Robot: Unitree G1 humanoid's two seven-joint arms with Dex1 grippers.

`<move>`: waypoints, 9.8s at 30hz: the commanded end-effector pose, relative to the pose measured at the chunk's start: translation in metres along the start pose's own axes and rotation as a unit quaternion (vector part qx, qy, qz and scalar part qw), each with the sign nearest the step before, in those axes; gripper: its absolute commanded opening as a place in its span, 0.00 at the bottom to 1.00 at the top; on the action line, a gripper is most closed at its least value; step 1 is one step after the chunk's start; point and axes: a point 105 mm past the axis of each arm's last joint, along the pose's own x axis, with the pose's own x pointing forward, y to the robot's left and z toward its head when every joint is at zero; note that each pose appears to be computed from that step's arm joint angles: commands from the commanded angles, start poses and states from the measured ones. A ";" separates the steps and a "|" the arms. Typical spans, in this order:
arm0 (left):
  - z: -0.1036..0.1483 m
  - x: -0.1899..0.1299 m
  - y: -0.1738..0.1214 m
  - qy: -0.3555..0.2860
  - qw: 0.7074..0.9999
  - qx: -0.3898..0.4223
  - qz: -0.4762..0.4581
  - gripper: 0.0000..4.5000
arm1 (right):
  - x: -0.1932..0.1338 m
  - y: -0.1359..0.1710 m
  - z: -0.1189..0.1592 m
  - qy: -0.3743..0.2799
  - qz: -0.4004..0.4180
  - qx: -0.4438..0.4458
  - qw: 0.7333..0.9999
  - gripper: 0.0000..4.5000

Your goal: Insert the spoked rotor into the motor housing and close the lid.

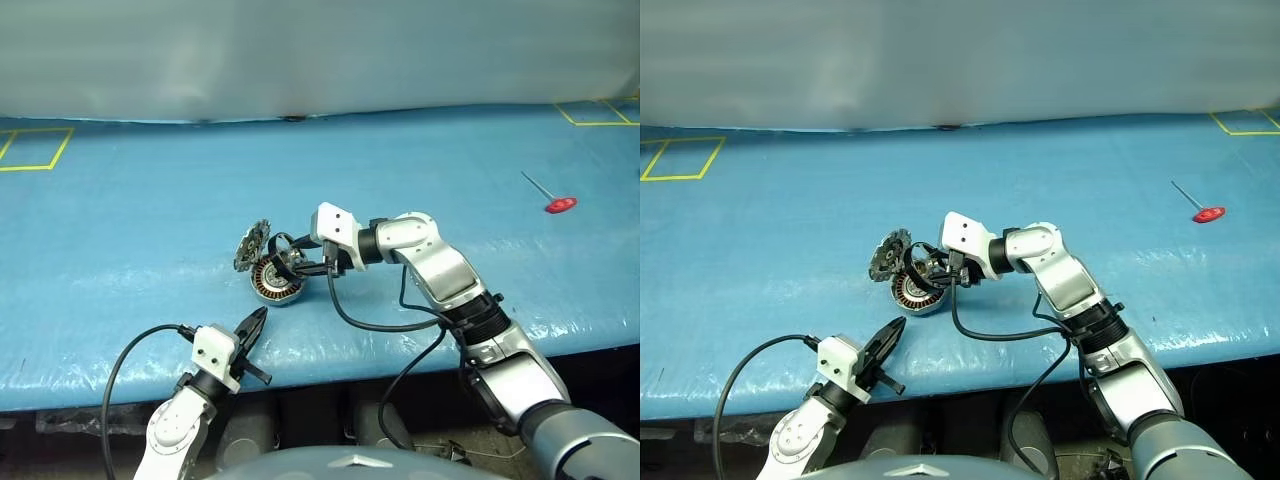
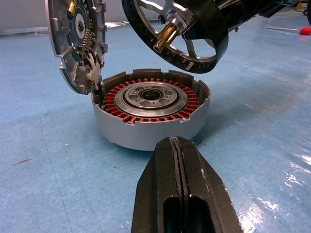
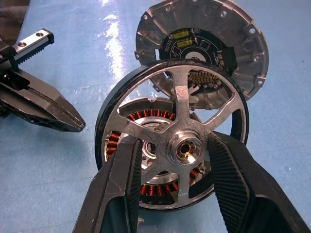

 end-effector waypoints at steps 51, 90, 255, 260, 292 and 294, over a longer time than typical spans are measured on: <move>0.009 0.004 -0.002 -0.026 1.000 0.003 0.002 0.00 | 0.019 0.010 -0.014 0.050 0.041 -0.037 0.997 0.38; 0.008 0.006 -0.007 -0.020 1.000 -0.004 -0.006 0.00 | 0.001 0.003 0.018 0.012 0.034 -0.050 0.998 0.99; 0.093 0.089 0.050 0.034 0.942 0.027 -0.331 0.00 | -0.011 0.067 -0.080 -0.111 -0.303 0.182 0.929 0.00; 0.086 0.085 0.044 0.046 0.939 0.021 -0.341 0.00 | -0.011 0.067 -0.081 -0.108 -0.302 0.182 0.930 0.00; 0.033 0.080 0.030 0.097 0.952 -0.032 -0.288 0.00 | -0.016 0.062 -0.075 -0.121 -0.305 0.207 0.922 0.00; 0.039 0.077 0.028 0.087 0.952 -0.036 -0.292 0.00 | -0.019 0.058 -0.071 -0.132 -0.307 0.211 0.919 0.00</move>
